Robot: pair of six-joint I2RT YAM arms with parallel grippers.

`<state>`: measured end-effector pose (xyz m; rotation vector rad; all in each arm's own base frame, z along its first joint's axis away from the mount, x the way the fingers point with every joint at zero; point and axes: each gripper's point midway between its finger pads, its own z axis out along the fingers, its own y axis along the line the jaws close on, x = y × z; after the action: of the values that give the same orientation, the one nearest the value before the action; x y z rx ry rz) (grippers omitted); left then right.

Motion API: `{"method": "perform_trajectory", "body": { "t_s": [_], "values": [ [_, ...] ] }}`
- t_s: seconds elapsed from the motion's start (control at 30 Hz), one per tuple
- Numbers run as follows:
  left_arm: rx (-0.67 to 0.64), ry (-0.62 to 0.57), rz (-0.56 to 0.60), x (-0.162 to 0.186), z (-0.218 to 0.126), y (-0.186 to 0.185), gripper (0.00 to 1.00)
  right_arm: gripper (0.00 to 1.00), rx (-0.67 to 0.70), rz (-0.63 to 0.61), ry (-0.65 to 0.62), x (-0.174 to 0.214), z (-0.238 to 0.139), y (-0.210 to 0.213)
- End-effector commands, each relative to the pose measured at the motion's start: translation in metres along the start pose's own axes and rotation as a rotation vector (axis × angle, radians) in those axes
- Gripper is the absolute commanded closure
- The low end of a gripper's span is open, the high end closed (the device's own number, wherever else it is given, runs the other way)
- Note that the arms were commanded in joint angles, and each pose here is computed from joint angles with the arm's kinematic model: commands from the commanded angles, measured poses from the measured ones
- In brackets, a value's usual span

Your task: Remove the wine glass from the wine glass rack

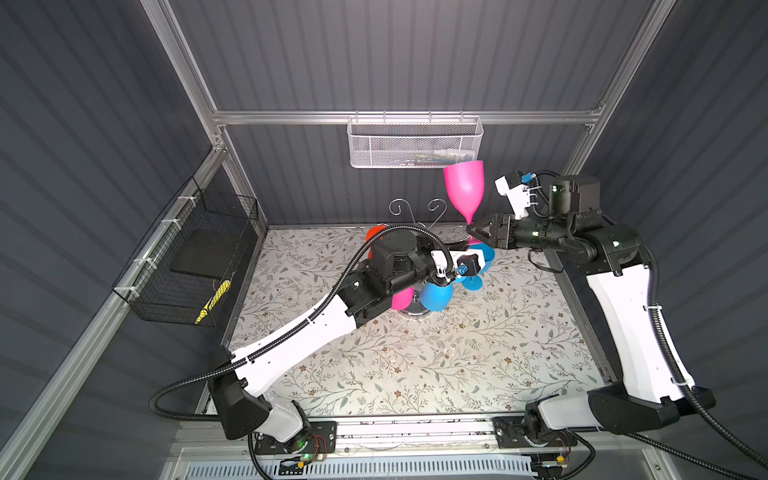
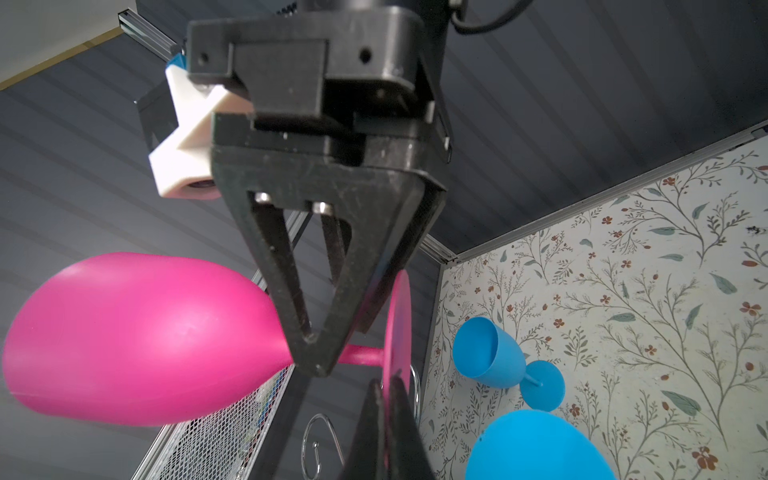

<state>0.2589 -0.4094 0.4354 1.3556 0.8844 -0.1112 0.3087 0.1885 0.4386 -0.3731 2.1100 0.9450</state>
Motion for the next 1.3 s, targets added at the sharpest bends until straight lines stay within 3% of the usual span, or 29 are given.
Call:
{"method": "perform_trajectory", "body": {
  "t_s": [0.0,0.37,0.8,1.1,1.2,1.27],
  "values": [
    [-0.040,-0.050,0.012,-0.020,-0.013,0.015,1.00,0.59,0.018,-0.027,0.005,0.003,-0.001,-0.001],
    [-0.001,-0.045,0.009,-0.023,-0.011,0.010,1.00,0.73,-0.001,-0.023,0.003,0.000,0.008,0.000],
    [-0.020,-0.070,0.005,-0.028,-0.012,0.014,1.00,0.75,0.010,-0.020,0.013,0.004,0.014,-0.004],
    [-0.009,-0.077,-0.001,-0.030,-0.015,0.012,1.00,0.99,-0.002,-0.024,0.019,0.004,0.016,-0.003],
    [-0.020,-0.086,-0.031,-0.032,-0.017,0.015,0.84,1.00,0.002,-0.029,0.020,0.005,0.016,-0.004],
    [-0.048,-0.080,-0.072,-0.031,-0.021,0.020,0.60,1.00,0.017,-0.041,0.008,0.004,0.013,-0.004]
  ]
}}
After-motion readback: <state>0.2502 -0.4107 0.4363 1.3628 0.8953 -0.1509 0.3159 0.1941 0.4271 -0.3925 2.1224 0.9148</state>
